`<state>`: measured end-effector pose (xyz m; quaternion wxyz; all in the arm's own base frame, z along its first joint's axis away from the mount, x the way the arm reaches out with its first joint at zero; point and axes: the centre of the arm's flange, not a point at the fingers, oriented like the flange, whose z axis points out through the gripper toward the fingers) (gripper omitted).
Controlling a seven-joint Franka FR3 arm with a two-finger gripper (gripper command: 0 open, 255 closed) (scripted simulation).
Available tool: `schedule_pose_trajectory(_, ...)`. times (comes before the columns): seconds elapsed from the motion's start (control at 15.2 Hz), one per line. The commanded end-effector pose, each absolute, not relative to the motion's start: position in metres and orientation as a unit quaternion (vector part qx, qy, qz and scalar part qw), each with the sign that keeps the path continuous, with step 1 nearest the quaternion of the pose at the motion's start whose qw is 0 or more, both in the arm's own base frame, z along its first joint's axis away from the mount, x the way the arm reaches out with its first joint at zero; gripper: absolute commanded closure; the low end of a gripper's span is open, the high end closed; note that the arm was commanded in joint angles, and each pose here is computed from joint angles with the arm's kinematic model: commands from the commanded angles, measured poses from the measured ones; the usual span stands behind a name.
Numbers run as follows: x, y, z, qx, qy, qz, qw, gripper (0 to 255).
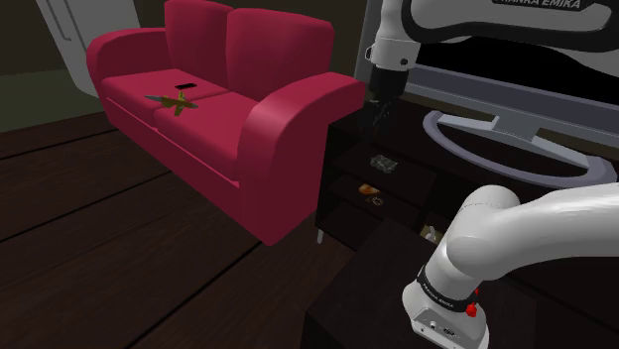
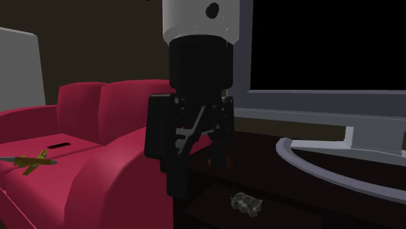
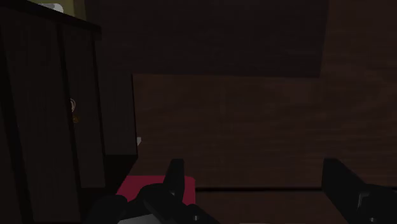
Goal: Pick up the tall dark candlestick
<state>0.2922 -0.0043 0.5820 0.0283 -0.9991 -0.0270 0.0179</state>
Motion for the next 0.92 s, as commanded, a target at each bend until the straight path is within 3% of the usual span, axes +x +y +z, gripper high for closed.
schedule_pose_trajectory(0.0,0.292,-0.004,0.582,-0.999,-0.027,0.018,0.028,0)
schedule_pose_trajectory(0.86,0.325,-0.154,0.592,-0.991,-0.024,-0.129,0.019,0)
